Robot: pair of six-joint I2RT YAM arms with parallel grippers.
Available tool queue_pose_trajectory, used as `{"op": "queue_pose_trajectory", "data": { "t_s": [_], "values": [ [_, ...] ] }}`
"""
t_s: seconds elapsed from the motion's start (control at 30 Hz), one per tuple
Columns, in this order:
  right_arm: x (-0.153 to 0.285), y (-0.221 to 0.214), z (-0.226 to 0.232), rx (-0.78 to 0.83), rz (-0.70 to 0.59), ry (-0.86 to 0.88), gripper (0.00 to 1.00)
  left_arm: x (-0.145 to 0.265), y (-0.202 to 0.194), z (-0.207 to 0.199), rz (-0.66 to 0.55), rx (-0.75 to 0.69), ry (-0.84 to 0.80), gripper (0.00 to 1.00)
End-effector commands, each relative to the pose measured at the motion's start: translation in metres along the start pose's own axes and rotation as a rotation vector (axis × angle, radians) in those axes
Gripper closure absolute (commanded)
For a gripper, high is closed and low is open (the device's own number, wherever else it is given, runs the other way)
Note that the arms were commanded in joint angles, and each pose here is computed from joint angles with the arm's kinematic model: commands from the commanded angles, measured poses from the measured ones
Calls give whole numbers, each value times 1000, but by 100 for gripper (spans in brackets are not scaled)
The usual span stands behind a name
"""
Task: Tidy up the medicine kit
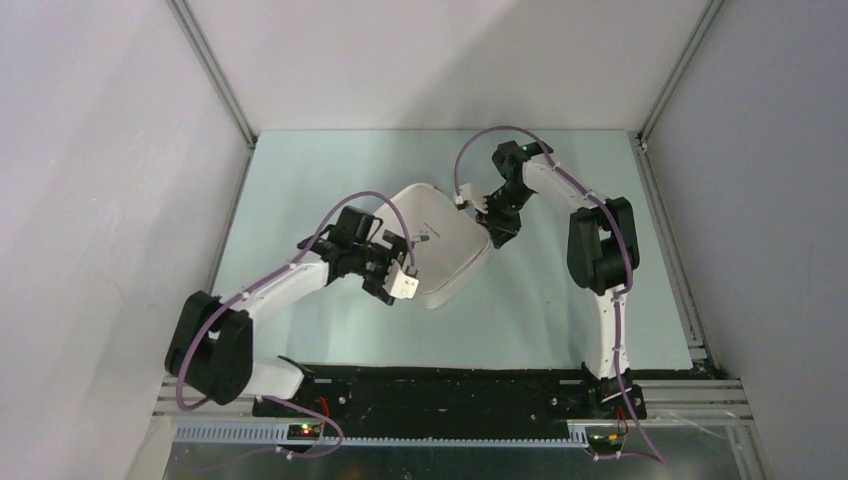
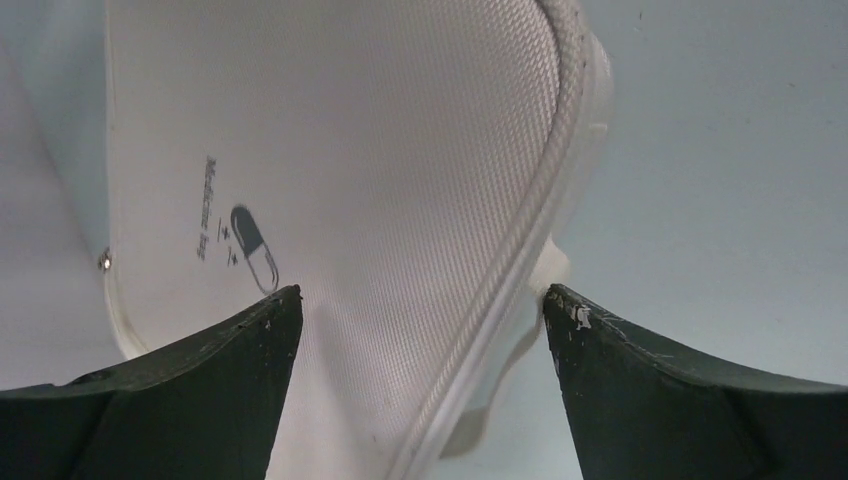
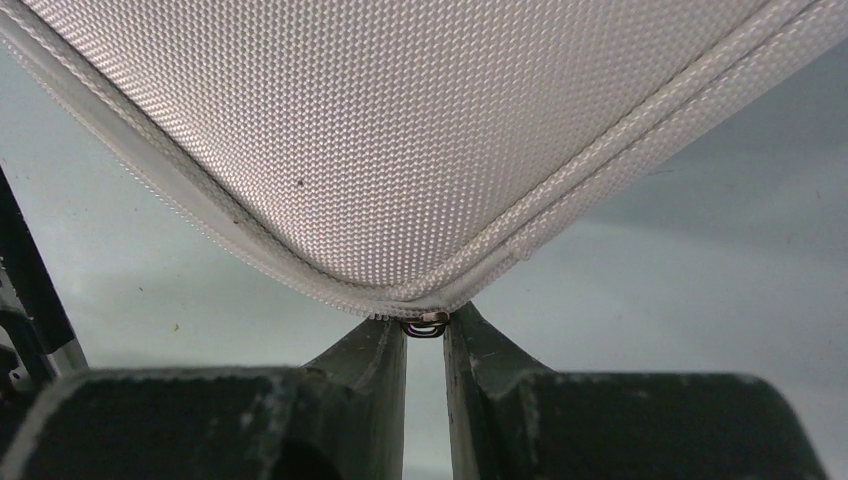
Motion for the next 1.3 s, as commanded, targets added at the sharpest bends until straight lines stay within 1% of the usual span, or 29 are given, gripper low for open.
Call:
{"op": "queue_pose_trajectory", "data": {
  "t_s": [0.0, 0.07, 0.13, 0.2, 0.23, 0.27, 0.3, 0.33, 0.4, 0.47, 0.57, 0.6, 0.63, 0.67, 0.7, 0.73, 0.77, 0.8, 0.83, 0.87, 0.9, 0.93, 0.97, 1.0, 1.07, 1.1, 1.17, 1.27],
  "values": [
    [15, -1, -3, -47, 22, -32, 100, -18, 16, 34, -63, -158, 54, 7],
    [15, 0, 0, -57, 20, -25, 100, -26, 18, 39, -73, -158, 40, 8],
    [13, -2, 6, -53, 16, -20, 100, -36, 18, 47, -60, -132, 29, 11],
    [12, -6, 14, -37, 23, -27, 100, -44, 15, 57, -31, -66, 32, 19],
    [12, -10, 21, -36, 38, -30, 100, -45, 12, 60, -6, -14, 38, 25],
    [13, -12, 24, -45, 46, -32, 100, -50, 10, 66, 8, 4, 40, 29],
    [14, -14, 30, -60, 57, -25, 100, -51, 6, 68, 38, 30, 46, 37],
    [15, -14, 34, -99, 59, -22, 100, -54, 5, 70, 47, 40, 45, 42],
    [14, -13, 48, -192, 60, 9, 100, -56, 2, 73, 68, 78, 53, 48],
    [10, -10, 65, -283, 57, 57, 100, -59, 1, 75, 83, 124, 65, 51],
    [7, -2, 88, -328, 43, 66, 100, -63, 1, 77, 83, 167, 83, 52],
    [5, -3, 96, -329, 41, 66, 100, -64, 1, 77, 82, 169, 86, 52],
    [4, -2, 95, -327, 30, 47, 100, -63, 2, 77, 80, 169, 89, 49],
    [3, -5, 98, -331, 37, 42, 100, -63, 1, 75, 83, 169, 92, 40],
    [2, -5, 96, -335, 38, 31, 100, -57, 3, 76, 83, 159, 106, 35],
    [2, -9, 94, -345, 50, 23, 100, -54, 2, 72, 81, 164, 105, 27],
    [2, -11, 91, -355, 51, 19, 100, -39, 7, 76, 63, 180, 144, 25],
    [3, -14, 87, -370, 53, 12, 100, -34, 10, 71, 27, 237, 143, 19],
    [3, -17, 84, -379, 53, 9, 100, -17, 18, 74, 1, 252, 185, 17],
    [3, -21, 79, -392, 57, 1, 100, -12, 21, 66, -15, 303, 186, 14],
    [3, -23, 76, -393, 58, -5, 100, 2, 30, 66, -39, 309, 219, 12],
    [5, -27, 71, -400, 58, -17, 100, 4, 34, 56, -65, 366, 208, 10],
    [5, -28, 68, -402, 56, -22, 100, 13, 45, 50, -117, 371, 211, 9],
    [6, -30, 63, -407, 52, -35, 100, 16, 52, 46, -149, 411, 205, 7],
    [9, -33, 57, -417, 41, -53, 100, 17, 65, 36, -209, 432, 168, 7],
    [10, -32, 55, -418, 37, -60, 100, 11, 70, 29, -239, 433, 124, 8],
    [10, -34, 50, -429, 39, -65, 100, -2, 72, 22, -258, 436, 66, 9],
    [9, -35, 45, -435, 53, -57, 100, -32, 73, 20, -229, 393, -12, 12]
  ]
}}
Point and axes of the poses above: each gripper's point midway between its finger pads, its own x axis back along the fingers, its own z axis along the line the jaws close on, y = z × x, the point moved 6 cm from there along x, back along the fingers, and after that the axes turned 6 degrees about x, right-handed, at the moved point
